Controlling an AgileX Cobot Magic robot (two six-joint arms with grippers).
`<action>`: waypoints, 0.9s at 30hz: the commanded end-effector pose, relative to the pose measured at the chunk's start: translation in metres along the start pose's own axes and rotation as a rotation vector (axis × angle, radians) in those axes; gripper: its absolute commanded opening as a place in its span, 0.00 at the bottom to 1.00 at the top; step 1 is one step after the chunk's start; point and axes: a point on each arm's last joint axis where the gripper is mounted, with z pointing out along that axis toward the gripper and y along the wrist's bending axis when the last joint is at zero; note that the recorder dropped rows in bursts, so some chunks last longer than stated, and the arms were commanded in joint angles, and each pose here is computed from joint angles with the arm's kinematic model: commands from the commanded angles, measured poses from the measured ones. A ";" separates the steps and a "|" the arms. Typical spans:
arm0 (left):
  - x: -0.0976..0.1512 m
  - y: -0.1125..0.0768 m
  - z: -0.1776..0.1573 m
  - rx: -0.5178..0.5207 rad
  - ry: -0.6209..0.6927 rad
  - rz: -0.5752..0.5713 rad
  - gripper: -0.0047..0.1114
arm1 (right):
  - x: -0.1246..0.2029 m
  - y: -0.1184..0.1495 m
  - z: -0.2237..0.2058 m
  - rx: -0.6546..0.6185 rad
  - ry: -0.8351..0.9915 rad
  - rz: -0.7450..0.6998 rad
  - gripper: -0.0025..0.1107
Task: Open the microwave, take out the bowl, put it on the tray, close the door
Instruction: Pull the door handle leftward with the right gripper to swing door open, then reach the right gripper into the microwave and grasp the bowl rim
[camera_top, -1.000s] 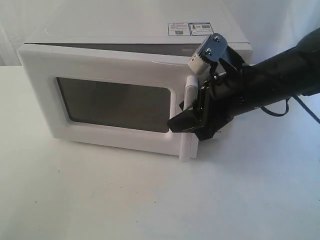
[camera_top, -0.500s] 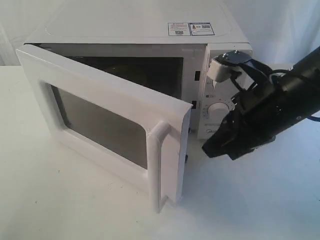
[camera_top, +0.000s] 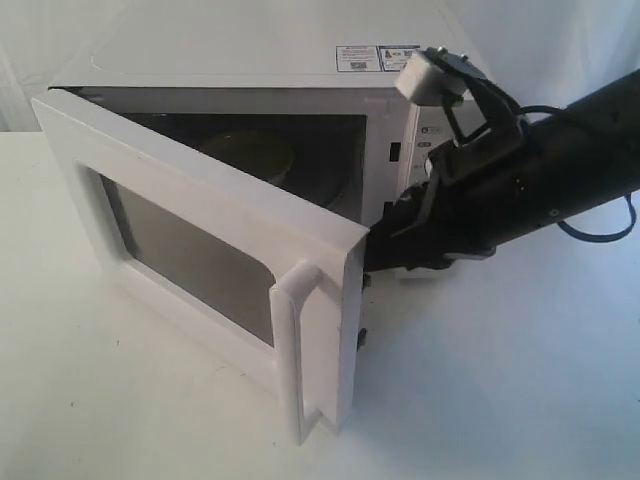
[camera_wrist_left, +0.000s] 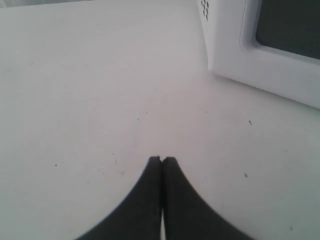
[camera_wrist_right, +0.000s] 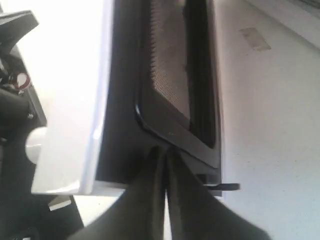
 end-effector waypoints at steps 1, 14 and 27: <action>0.001 0.000 0.000 0.000 0.000 -0.013 0.04 | 0.001 0.025 0.011 -0.114 0.051 -0.091 0.02; 0.001 0.000 0.000 0.000 0.000 -0.013 0.04 | -0.018 0.023 0.027 0.065 -0.109 -0.288 0.02; 0.001 0.000 0.000 0.000 0.000 -0.013 0.04 | -0.035 0.019 0.077 0.264 -0.034 -0.767 0.02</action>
